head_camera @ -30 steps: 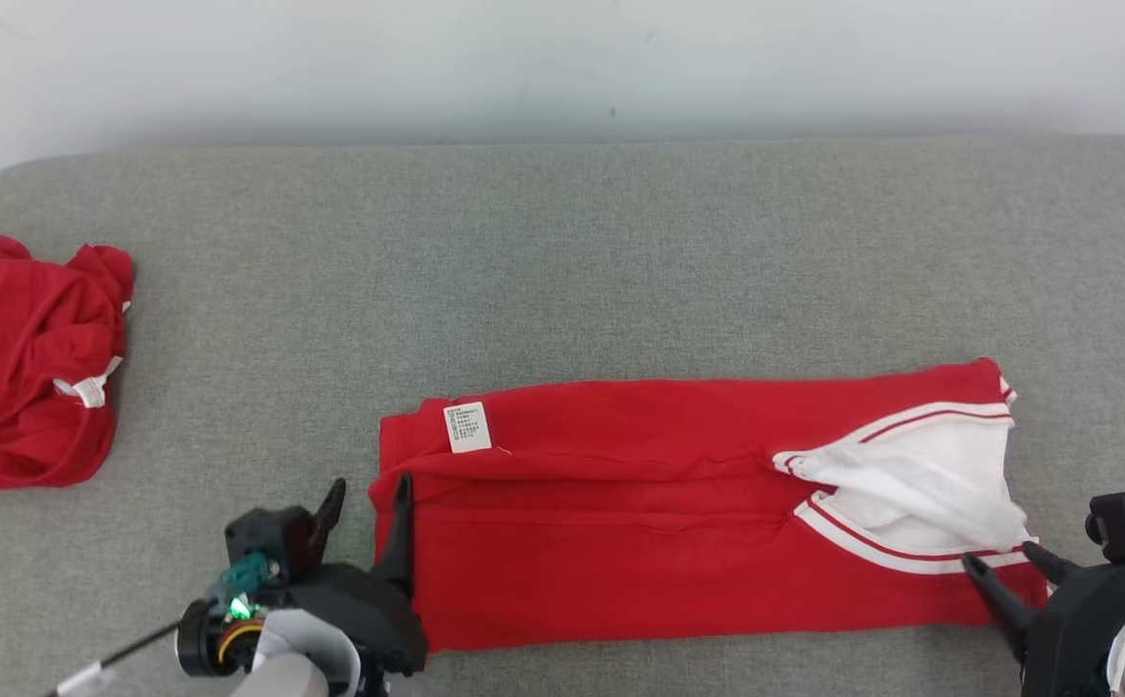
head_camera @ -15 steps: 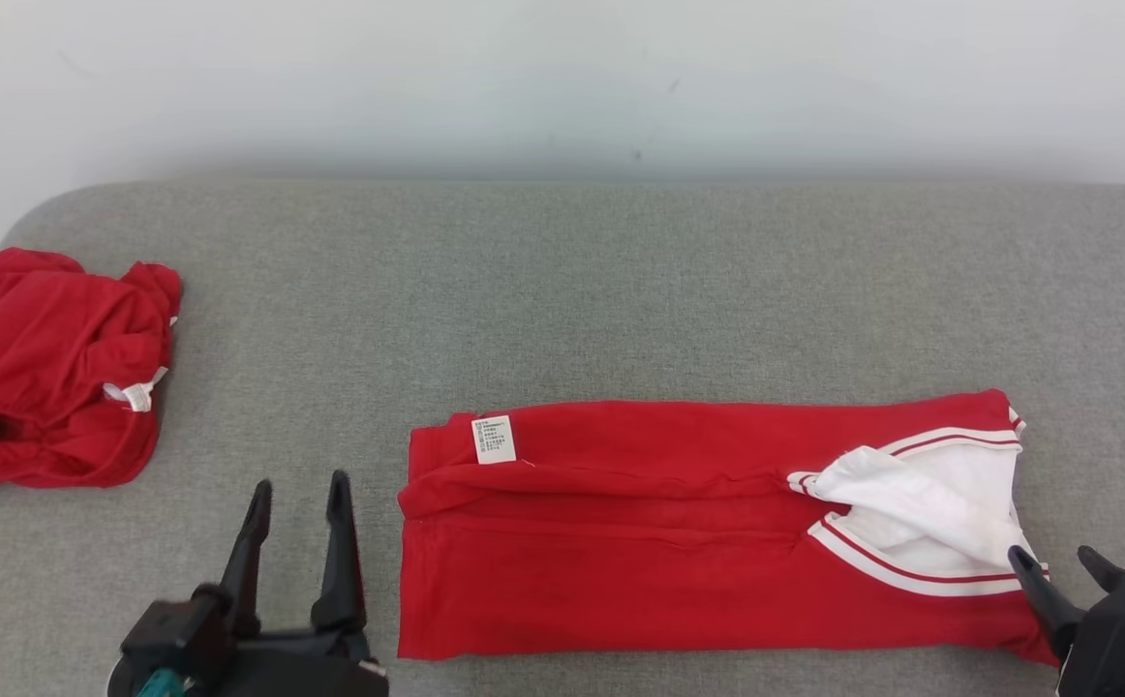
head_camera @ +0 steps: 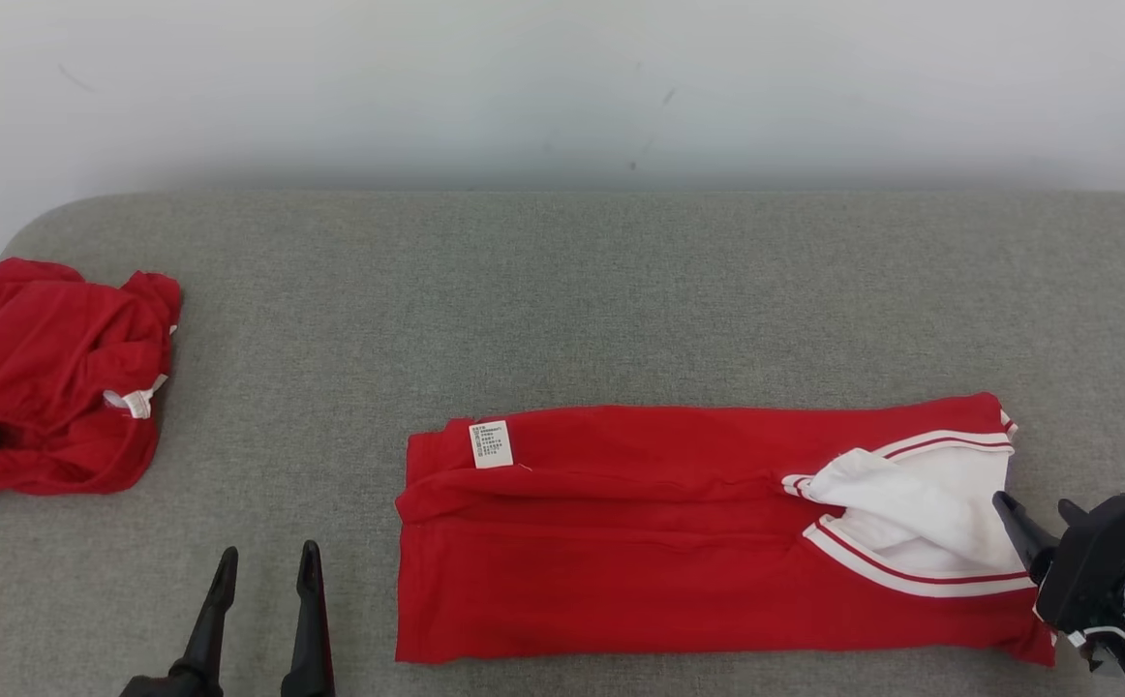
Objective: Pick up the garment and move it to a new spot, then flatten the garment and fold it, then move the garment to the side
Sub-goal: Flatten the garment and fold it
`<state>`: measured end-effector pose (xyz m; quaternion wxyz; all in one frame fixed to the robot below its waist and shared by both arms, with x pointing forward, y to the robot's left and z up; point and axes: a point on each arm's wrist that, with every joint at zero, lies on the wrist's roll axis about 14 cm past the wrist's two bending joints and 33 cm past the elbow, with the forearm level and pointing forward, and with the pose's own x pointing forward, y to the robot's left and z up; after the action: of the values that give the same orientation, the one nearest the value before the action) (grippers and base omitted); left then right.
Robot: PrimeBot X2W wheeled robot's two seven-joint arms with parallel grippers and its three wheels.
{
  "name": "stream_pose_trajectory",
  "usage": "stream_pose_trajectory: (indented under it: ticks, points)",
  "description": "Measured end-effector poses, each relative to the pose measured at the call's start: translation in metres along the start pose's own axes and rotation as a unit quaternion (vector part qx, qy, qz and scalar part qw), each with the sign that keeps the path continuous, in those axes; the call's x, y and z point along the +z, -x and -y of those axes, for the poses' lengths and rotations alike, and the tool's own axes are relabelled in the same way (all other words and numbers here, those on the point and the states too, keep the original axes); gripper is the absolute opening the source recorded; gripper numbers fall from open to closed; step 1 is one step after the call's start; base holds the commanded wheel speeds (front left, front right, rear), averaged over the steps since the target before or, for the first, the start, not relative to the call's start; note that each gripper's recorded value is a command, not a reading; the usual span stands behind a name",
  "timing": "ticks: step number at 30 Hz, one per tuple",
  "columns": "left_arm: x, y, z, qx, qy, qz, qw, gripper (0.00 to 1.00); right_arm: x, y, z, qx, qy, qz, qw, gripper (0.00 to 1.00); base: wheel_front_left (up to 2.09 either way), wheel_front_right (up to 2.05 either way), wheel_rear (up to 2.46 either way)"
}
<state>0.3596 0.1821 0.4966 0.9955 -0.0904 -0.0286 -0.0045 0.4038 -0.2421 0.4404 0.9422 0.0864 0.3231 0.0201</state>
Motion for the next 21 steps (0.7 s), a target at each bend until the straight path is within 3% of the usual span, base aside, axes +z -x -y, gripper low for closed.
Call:
stream_pose_trajectory:
  ticks: [21]
  points:
    - [-0.019,0.008,-0.013,0.026,-0.001,-0.032,0.999,1.00,-0.029,-0.052,0.008,-0.024,-0.012,-0.076,0.997,1.00,0.00,0.00,0.00]
